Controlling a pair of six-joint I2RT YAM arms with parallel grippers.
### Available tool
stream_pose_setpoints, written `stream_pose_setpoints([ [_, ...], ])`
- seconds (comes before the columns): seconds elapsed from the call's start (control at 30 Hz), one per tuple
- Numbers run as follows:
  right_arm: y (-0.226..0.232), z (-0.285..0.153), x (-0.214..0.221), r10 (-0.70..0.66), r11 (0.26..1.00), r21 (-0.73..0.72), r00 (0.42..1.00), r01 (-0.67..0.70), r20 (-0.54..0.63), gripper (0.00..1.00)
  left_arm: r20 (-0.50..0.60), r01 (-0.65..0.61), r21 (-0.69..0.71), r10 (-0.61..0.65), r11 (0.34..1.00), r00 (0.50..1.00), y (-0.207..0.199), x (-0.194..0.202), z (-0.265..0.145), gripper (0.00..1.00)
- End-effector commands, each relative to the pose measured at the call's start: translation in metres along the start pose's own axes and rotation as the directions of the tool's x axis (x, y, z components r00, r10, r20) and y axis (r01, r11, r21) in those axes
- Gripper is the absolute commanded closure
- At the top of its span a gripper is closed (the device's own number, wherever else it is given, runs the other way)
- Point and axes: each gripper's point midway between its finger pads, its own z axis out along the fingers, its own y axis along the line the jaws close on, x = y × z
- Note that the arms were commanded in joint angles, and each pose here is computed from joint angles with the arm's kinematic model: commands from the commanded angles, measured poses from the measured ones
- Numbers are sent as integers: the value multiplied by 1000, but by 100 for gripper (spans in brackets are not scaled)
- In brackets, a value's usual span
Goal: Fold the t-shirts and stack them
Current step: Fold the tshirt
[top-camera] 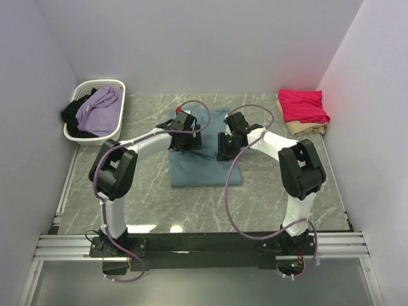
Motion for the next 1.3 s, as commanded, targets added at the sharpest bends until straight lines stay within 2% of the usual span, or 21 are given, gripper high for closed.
stream_pose_setpoints([
  [0.0,12,-3,-43,-35,999,10,995,34,97,50,89,-10,-13,11,1000,996,-1,-37,-5,13],
  [0.27,14,0,-91,-50,998,47,982,43,181,50,158,6,-46,1,999,987,9,-63,-2,12],
  [0.43,5,-2,-118,-44,997,75,972,27,233,50,238,18,-77,1,997,971,16,-92,-4,13],
  [0.5,6,-15,-128,-46,997,77,959,25,281,50,308,32,-92,-2,995,951,18,-111,-16,12],
  [0.7,-4,-64,-133,-61,992,122,923,15,381,50,390,96,-161,-26,982,920,38,-128,-50,10],
  [0.77,-9,-73,-124,-57,991,131,928,9,368,49,372,94,-161,-27,982,928,42,-117,-55,11],
  [0.8,-7,-85,-122,-57,992,126,922,9,383,48,390,93,-129,-36,987,920,38,-119,-71,11],
  [0.9,-16,-93,-98,-47,991,136,932,-2,359,45,328,120,-111,-77,987,942,52,-73,-78,10],
  [0.97,-32,-84,-71,-30,988,156,949,-20,314,44,305,143,-66,-117,987,945,53,-54,-82,9],
  [1.0,-36,-90,-67,-19,988,150,947,-31,322,43,281,151,-60,-128,987,951,61,-30,-86,9],
  [1.03,-41,-80,-44,-4,991,128,962,-32,272,43,265,156,-42,-140,987,954,62,-18,-86,9],
  [1.17,-50,-78,-12,60,995,59,963,-78,263,39,221,182,70,-194,981,956,61,28,-95,8],
  [1.27,-54,-71,9,88,995,26,965,-97,247,37,191,202,96,-217,975,957,68,58,-88,8],
])
